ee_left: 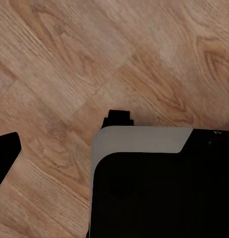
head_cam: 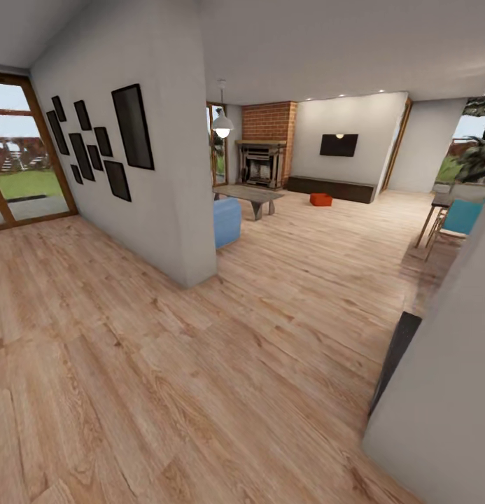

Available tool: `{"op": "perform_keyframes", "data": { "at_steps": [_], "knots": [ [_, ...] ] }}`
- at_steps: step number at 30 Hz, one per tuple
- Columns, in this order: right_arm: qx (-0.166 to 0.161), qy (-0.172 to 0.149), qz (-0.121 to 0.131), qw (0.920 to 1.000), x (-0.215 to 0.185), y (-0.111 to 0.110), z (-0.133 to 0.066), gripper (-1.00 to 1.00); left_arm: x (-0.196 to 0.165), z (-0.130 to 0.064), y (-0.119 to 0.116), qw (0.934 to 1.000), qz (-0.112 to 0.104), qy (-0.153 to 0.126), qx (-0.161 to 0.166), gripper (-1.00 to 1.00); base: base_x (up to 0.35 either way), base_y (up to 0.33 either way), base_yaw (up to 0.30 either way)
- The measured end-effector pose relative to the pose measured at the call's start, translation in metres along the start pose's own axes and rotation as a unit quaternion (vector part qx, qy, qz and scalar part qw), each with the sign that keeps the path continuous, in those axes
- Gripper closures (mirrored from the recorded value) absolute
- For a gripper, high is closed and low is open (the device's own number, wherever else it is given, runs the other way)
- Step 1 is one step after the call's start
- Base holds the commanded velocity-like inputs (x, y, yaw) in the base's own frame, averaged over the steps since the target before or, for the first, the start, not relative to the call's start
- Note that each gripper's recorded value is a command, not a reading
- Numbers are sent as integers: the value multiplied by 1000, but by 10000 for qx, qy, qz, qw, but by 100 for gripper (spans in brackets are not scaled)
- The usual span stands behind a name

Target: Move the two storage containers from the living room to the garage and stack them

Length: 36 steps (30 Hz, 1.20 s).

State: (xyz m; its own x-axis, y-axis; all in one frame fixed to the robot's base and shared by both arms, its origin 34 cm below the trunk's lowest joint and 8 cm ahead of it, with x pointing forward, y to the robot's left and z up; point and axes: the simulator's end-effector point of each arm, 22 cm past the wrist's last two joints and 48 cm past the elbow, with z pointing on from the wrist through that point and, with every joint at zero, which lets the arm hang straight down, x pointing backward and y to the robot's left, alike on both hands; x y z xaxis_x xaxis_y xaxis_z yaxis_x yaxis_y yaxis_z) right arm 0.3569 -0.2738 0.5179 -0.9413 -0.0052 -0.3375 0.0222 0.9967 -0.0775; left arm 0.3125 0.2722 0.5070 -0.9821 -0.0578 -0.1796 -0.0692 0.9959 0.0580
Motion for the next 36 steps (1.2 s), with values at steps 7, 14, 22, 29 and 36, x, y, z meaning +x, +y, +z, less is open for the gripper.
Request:
{"op": "perform_keyframes", "data": {
  "at_steps": [7,14,22,29,36],
  "knots": [
    [0,0,0,10000,0,0,0,-100,0,0,0,10000,0,-1,0,-100,340,102,0],
    [1,0,1,10000,0,0,0,-100,0,0,0,10000,0,0,1,-100,340,73,0],
    [8,1,13,10000,0,-1,0,-100,0,0,0,10000,3,0,1,-100,340,3,0],
    [9,0,12,10000,0,-1,0,-100,0,0,0,10000,6,-1,1,-100,339,0,-165],
    [9,0,12,10000,0,-1,0,-100,0,0,0,10000,7,-1,1,-100,340,0,-271]
  ]
}}
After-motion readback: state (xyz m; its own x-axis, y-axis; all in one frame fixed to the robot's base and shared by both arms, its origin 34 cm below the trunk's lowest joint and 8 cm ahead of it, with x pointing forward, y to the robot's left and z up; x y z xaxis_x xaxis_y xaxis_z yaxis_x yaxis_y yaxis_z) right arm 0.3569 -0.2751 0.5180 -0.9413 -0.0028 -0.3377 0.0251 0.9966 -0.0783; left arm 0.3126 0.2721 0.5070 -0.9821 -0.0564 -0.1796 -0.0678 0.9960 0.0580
